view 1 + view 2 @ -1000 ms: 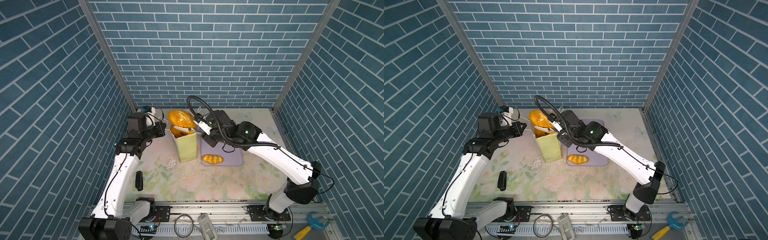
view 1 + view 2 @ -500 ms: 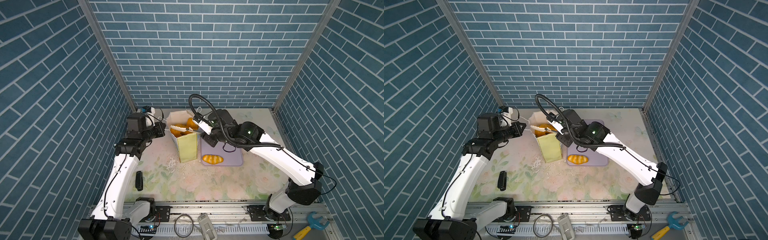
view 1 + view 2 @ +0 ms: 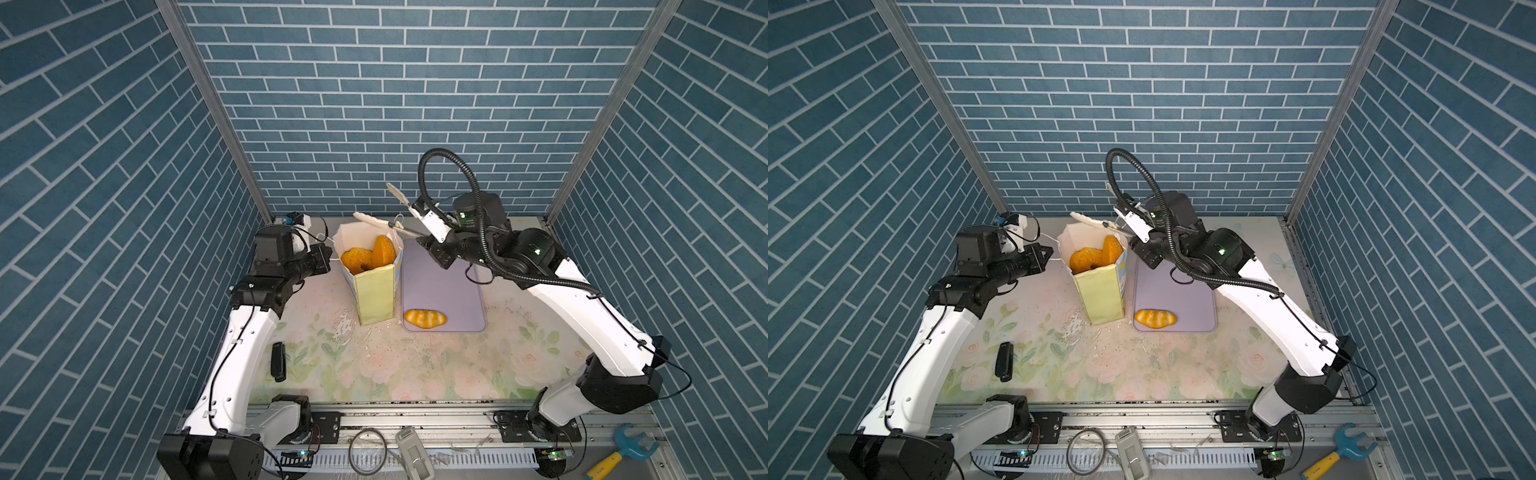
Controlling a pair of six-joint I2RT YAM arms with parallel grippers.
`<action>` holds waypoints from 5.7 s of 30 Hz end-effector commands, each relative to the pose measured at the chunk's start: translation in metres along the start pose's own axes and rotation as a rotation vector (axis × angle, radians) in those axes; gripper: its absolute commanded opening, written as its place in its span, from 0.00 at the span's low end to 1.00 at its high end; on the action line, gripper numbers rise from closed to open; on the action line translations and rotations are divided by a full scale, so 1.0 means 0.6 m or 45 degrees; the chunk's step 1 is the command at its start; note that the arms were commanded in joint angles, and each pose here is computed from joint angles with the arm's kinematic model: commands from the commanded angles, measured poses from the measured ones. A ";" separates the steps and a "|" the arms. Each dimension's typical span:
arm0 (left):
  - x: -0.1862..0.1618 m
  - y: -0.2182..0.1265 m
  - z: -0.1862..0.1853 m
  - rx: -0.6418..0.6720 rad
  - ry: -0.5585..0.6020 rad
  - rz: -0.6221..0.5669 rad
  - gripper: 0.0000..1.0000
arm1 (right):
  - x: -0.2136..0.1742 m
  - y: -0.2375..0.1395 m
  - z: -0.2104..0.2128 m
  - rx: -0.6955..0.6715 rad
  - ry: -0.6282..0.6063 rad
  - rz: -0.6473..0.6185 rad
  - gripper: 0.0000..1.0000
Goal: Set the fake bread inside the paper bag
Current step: 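Withdraw the open tongs from the bag back over the tray, then lower the open tongs around the pale striped roll on the tray, then close the tongs on the pale striped roll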
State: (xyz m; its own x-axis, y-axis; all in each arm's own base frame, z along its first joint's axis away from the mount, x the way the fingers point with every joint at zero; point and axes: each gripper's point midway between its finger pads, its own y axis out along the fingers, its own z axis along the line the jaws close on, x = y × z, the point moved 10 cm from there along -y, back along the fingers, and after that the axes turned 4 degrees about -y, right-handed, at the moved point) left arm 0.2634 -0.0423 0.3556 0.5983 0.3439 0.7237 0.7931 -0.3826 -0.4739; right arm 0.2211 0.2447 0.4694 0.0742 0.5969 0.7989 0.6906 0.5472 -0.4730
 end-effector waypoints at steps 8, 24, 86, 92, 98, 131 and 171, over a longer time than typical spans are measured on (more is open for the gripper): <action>0.008 0.001 -0.005 -0.009 0.036 0.010 0.09 | -0.130 -0.038 -0.093 -0.170 0.194 0.281 0.49; 0.007 0.006 -0.003 0.002 0.031 0.040 0.09 | -0.297 0.040 -0.044 0.133 0.325 0.717 0.49; 0.007 0.012 0.001 0.039 0.043 0.068 0.11 | -0.373 0.149 -0.002 0.025 0.318 1.162 0.51; 0.007 0.011 0.001 0.035 0.049 0.071 0.11 | -0.350 0.118 0.000 0.097 0.200 1.111 0.53; 0.008 0.012 0.000 0.030 0.046 0.065 0.11 | -0.346 0.098 0.013 0.178 0.118 1.073 0.53; 0.007 0.022 0.007 0.058 -0.003 0.050 0.11 | -0.392 0.163 0.008 0.219 0.144 1.129 0.51; 0.012 0.039 0.008 0.064 -0.006 0.083 0.11 | -0.360 0.142 -0.015 0.109 0.337 1.007 0.27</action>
State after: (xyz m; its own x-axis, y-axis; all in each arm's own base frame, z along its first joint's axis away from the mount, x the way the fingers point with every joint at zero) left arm 0.2865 -0.0435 0.3385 0.6655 0.3310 0.6690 0.7444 -0.3599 -0.5624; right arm 0.2719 0.1544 0.2323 0.6904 0.7034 0.1690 0.2331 0.0049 -0.9724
